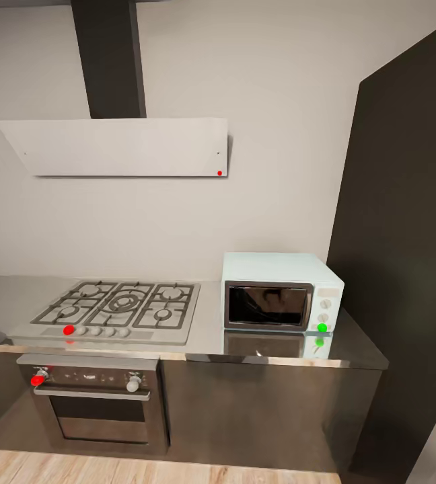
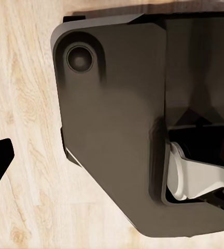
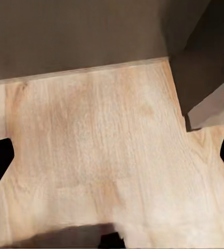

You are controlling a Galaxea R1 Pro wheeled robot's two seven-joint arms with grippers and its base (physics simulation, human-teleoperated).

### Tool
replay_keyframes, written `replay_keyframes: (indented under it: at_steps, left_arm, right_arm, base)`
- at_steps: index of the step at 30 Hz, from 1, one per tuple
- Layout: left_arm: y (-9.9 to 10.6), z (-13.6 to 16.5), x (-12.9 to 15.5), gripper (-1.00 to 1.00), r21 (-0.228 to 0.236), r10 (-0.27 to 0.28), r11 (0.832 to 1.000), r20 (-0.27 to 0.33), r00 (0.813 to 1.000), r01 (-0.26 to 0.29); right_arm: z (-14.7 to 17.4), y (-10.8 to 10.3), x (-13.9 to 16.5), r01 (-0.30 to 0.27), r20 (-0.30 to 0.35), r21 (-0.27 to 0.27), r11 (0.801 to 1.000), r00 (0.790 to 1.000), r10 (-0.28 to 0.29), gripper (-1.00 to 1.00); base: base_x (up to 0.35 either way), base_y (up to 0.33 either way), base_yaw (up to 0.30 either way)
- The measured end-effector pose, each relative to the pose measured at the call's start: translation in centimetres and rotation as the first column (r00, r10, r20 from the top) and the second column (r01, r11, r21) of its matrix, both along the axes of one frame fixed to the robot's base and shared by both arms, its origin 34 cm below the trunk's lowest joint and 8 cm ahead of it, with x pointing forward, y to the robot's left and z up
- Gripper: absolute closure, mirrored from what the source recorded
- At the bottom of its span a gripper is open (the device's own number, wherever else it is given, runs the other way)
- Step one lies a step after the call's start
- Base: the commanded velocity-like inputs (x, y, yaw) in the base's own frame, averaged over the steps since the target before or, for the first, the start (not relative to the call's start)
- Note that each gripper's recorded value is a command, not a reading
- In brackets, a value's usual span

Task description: In the kitchen, take the popcorn bag from the countertop, put it into the microwave, and heat it until the popcorn is cooked so the cooked popcorn ends up inside the bag.

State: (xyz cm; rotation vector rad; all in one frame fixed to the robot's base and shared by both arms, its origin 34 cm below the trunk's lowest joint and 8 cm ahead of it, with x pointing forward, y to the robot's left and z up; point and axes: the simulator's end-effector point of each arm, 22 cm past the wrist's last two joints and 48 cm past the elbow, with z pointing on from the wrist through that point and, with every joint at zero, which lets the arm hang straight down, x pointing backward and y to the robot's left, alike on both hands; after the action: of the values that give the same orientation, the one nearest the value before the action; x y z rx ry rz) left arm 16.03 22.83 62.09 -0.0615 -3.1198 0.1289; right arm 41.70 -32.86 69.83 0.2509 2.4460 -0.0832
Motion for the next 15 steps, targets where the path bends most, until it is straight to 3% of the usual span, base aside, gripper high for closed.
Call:
replay_keyframes:
  at_steps: [4, 6, 9, 11, 12, 13, 14, 15]
  left_arm:
    - [0.0, 0.0, 0.0, -1.00, 0.000, 0.000, 1.000, 0.000, 1.000, 0.000]
    - [0.0, 0.0, 0.0, -1.00, 0.000, 0.000, 1.000, 0.001, 1.000, 0.000]
    - [0.0, 0.0, 0.0, -1.00, 0.000, 0.000, 1.000, 0.000, 1.000, 0.000]
    - [0.0, 0.0, 0.0, -1.00, 0.000, 0.000, 1.000, 0.000, 1.000, 0.000]
    - [0.0, 0.0, 0.0, -1.00, 0.000, 0.000, 1.000, 0.001, 1.000, 0.000]
    - [0.0, 0.0, 0.0, -1.00, 0.000, 0.000, 1.000, 0.000, 1.000, 0.000]
    - [0.0, 0.0, 0.0, -1.00, 0.000, 0.000, 1.000, 0.000, 1.000, 0.000]
    - [0.0, 0.0, 0.0, -1.00, 0.000, 0.000, 1.000, 0.001, 1.000, 0.000]
  right_arm:
    - [-4.5, 3.0, -12.1, -0.010, -0.167, 0.036, 0.999, 0.986, 0.016, -1.00]
    - [-6.3, 4.5, -19.3, -0.007, -0.281, 0.062, 0.998, 0.960, 0.024, -1.00]
    - [-7.9, 6.3, -27.5, 0.011, -0.488, 0.107, 0.994, 0.872, 0.043, -1.00]
    - [-8.1, 7.5, -32.4, 0.034, -0.627, 0.139, 0.990, 0.776, 0.062, -1.00]
    - [-8.1, 7.7, -33.6, 0.044, -0.658, 0.146, 0.988, 0.750, 0.064, -1.00]
    - [-8.1, 7.8, -33.9, 0.051, -0.667, 0.147, 0.988, 0.742, 0.061, -1.00]
    - [-8.1, 7.5, -33.4, 0.053, -0.656, 0.141, 0.989, 0.753, 0.054, -1.00]
    - [-8.2, 6.9, -32.3, 0.047, -0.623, 0.129, 0.991, 0.781, 0.044, -1.00]
  base:
    - [0.000, 0.000, 0.000]
    - [0.000, 0.000, 0.000]
    - [0.000, 0.000, 0.000]
    - [0.000, 0.000, 0.000]
    - [0.000, 0.000, 0.000]
    - [0.000, 0.000, 0.000]
    - [0.000, 0.000, 0.000]
    - [0.000, 0.000, 0.000]
